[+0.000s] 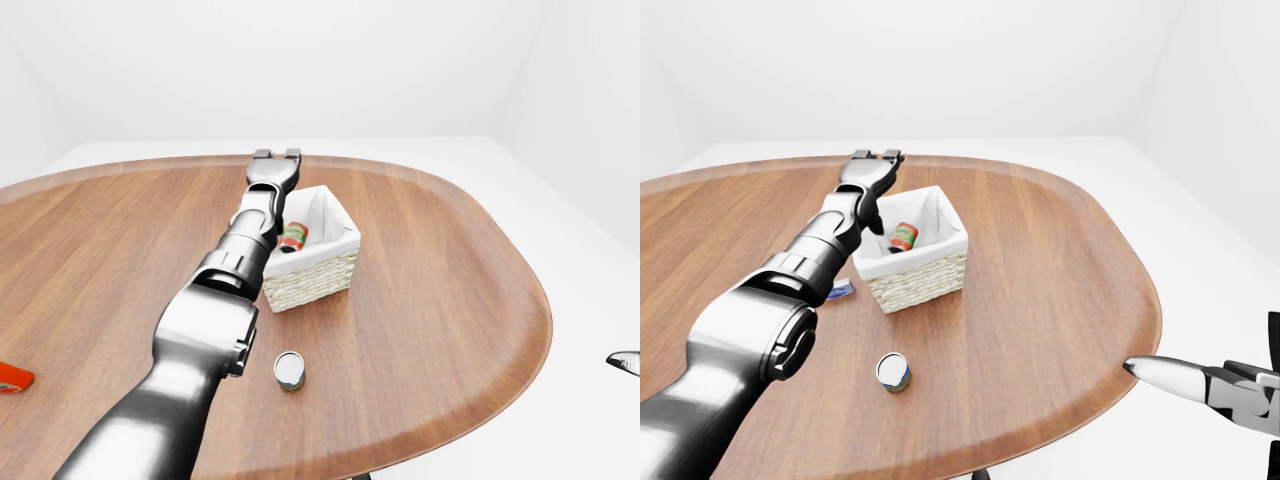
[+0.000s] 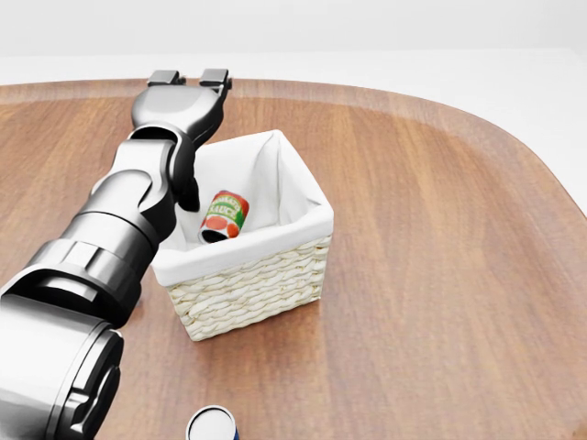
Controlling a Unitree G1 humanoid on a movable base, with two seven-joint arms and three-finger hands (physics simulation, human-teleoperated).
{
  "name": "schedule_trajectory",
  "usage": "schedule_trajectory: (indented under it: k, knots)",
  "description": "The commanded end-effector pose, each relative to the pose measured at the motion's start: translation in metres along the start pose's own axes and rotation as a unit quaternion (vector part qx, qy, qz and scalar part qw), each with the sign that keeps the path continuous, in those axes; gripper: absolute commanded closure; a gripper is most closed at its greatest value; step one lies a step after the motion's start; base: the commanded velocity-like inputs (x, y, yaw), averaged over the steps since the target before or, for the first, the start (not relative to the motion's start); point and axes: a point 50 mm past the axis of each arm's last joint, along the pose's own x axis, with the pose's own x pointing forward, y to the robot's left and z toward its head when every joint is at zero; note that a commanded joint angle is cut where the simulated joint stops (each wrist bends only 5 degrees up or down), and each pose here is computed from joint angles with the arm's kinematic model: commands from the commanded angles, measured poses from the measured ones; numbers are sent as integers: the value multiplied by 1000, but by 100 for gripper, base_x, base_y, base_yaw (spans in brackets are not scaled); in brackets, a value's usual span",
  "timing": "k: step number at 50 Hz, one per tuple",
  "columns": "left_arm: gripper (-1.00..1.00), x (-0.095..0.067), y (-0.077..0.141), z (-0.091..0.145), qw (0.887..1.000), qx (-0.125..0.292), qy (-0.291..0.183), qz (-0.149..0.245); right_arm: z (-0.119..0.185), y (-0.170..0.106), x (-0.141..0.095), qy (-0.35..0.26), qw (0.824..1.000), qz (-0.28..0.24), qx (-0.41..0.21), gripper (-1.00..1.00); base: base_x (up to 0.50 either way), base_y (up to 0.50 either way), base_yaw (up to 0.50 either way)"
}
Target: Pick up the tomato sauce, and put it in the basket.
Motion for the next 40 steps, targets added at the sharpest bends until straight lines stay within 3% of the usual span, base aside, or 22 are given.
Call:
schedule_trajectory:
  k: [1, 40]
  knots:
    - [-100, 0, 2, -3, 1000, 16, 3, 6, 0, 0, 0, 2, 1000, 0, -1, -100, 0, 0, 0]
    - [-100, 0, 0, -10, 999, 32, 11, 8, -2, 0, -2, 0, 1000, 0, 0, -100, 0, 0, 0]
